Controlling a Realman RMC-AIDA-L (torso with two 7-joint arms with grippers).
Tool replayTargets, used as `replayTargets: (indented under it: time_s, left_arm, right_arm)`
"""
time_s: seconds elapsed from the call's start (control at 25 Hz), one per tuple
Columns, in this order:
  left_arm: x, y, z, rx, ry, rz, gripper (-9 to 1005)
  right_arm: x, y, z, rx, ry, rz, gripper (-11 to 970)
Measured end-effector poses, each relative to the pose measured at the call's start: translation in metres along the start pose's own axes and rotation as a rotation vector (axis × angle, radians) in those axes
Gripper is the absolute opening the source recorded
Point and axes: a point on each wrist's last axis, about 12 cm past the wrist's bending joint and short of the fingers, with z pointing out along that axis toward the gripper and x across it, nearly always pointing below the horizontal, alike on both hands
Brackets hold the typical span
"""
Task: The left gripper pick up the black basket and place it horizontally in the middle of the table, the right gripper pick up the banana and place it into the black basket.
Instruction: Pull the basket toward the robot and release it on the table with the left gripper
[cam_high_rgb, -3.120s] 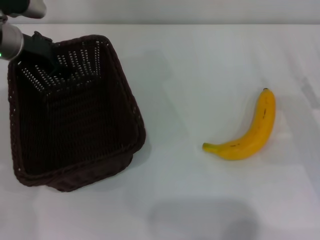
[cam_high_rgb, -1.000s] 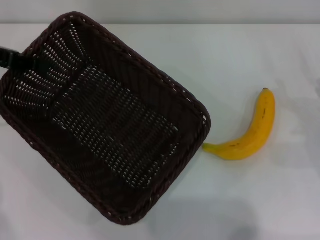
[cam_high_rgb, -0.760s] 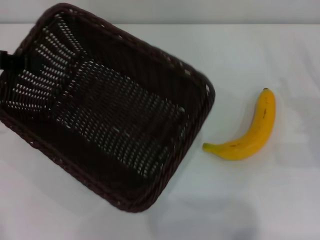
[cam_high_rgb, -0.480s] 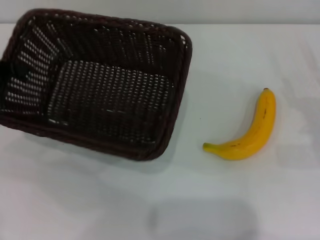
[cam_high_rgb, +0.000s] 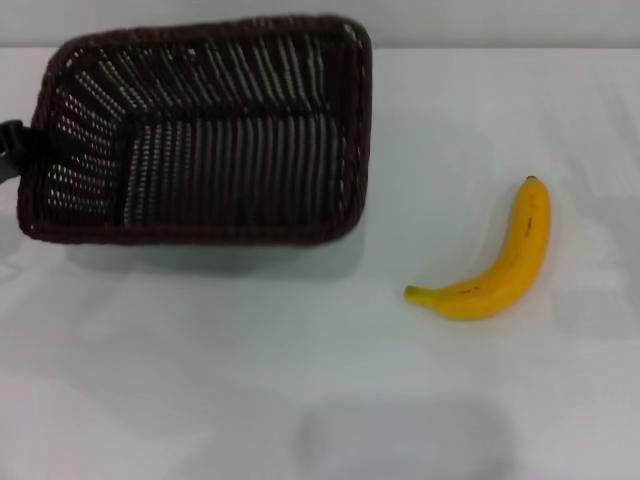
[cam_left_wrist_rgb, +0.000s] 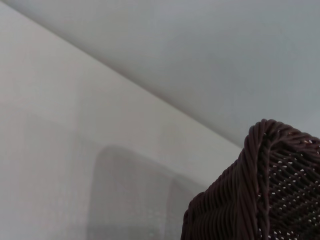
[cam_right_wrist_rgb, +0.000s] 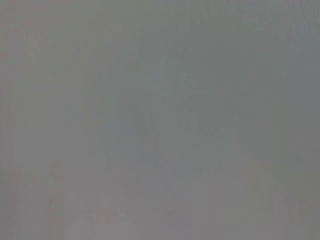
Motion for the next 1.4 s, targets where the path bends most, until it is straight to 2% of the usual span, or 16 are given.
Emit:
replayTargets:
  time_s: [0.16, 0.56, 0.84, 1.12, 1.32, 1.4]
  left_arm:
    - [-0.006, -0.005, 0.014, -0.026, -0.008, -0.016, 148]
    - [-0.012, -0.032, 0.057, -0.059, 0.073, 0.003, 168]
    - [-0.011, -0.047, 0.075, -0.081, 0.141, 0.02, 211]
    - [-0.007, -0.051, 0.082, -0.095, 0.166, 0.047, 464]
    - [-0.009, -0.053, 0.074, -0.068, 0.171, 0.079, 594]
    - [-0.007, -0.056, 0.062, -0.011, 0.168, 0.102, 646]
  right_arm:
    - [0.001, 0.001, -0.002, -0.007, 0.003, -0.001, 840]
    - [0.0, 0.0, -0.002, -0.009, 0.0, -0.004, 840]
    - [0.0, 0.002, -0.001, -0.013, -0.002, -0.002, 840]
    - [0.001, 0.002, -0.002, -0.012, 0.0, 0.0, 840]
    - [0.002, 0.003, -0.003, -0.012, 0.004, 0.003, 840]
    - [0.002, 0.003, -0.004, -0.013, 0.005, 0.003, 840]
